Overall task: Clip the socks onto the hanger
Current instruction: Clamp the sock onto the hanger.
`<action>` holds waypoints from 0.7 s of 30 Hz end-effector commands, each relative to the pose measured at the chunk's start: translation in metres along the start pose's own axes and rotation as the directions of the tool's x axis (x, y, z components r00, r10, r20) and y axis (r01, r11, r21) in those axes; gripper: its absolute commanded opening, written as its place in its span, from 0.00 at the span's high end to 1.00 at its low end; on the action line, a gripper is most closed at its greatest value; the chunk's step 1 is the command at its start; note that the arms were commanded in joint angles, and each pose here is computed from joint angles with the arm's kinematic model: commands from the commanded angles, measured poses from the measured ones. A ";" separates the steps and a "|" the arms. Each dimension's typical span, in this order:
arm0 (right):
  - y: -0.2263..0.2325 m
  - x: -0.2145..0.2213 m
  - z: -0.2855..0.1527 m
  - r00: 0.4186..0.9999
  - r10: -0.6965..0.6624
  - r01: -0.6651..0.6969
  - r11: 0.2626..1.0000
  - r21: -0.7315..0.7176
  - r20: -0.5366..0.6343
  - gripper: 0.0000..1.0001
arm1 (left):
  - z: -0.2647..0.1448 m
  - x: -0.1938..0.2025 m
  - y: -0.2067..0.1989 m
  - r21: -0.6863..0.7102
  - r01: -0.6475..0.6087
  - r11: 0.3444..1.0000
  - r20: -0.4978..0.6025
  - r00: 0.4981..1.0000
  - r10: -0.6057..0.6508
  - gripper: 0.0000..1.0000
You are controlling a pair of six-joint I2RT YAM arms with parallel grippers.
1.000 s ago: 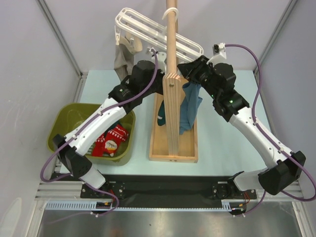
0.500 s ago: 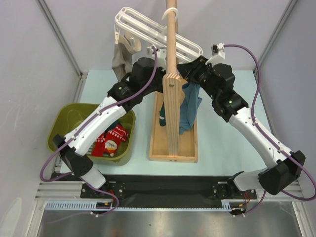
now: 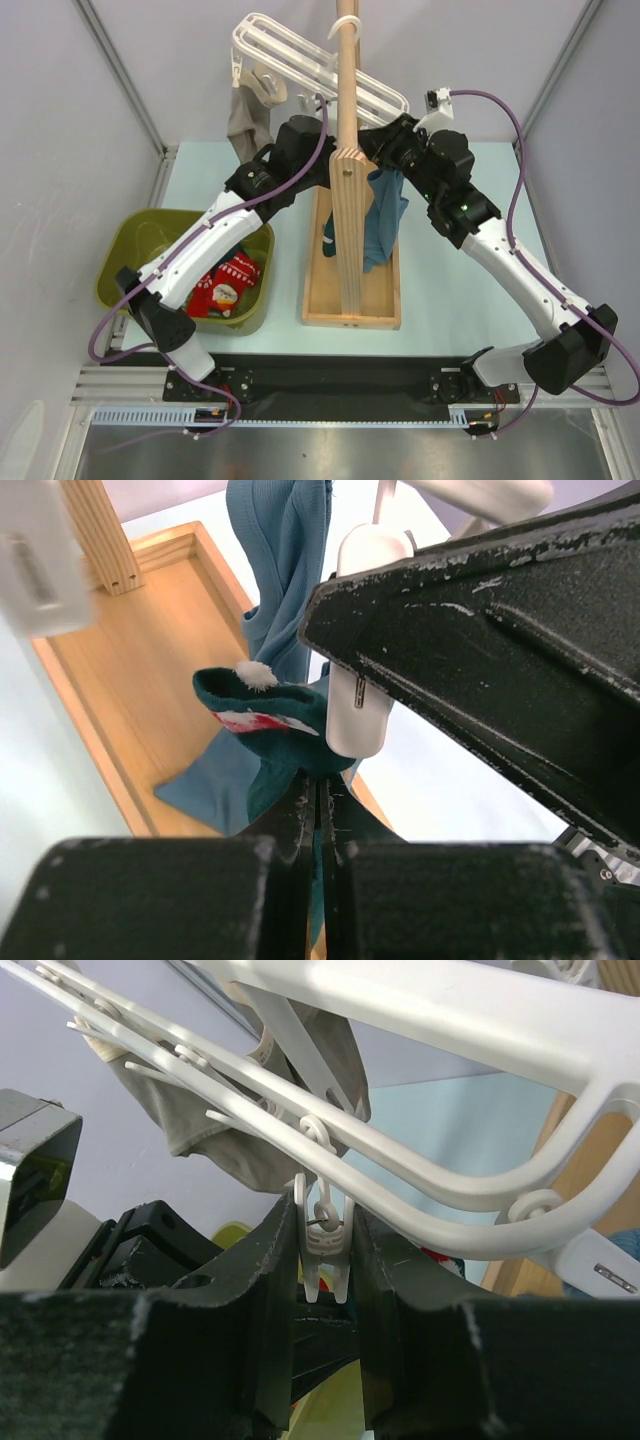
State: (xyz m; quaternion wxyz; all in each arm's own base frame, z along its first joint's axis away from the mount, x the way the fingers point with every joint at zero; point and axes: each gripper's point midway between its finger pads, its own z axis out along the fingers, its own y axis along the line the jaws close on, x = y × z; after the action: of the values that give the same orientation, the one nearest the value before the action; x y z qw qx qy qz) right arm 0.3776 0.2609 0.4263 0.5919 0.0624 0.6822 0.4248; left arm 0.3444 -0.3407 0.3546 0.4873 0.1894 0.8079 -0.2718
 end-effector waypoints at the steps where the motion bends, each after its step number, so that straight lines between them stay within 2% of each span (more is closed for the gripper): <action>1: 0.001 0.014 0.001 0.999 -0.029 0.028 0.999 -0.021 -0.033 1.00 | -0.016 -0.025 -0.012 0.032 0.009 0.999 0.068 0.998 -0.011 1.00; 21: -0.009 0.015 0.003 0.998 -0.063 0.063 0.998 0.014 -0.025 1.00 | -0.027 -0.033 -0.017 0.046 0.008 0.999 0.074 0.997 -0.011 1.00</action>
State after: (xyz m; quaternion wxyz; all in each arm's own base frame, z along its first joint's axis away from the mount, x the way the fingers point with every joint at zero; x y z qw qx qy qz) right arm 0.3820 0.2575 0.4217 0.6052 0.0582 0.6818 0.4067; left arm 0.3409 -0.3387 0.3552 0.4814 0.1916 0.8116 -0.2699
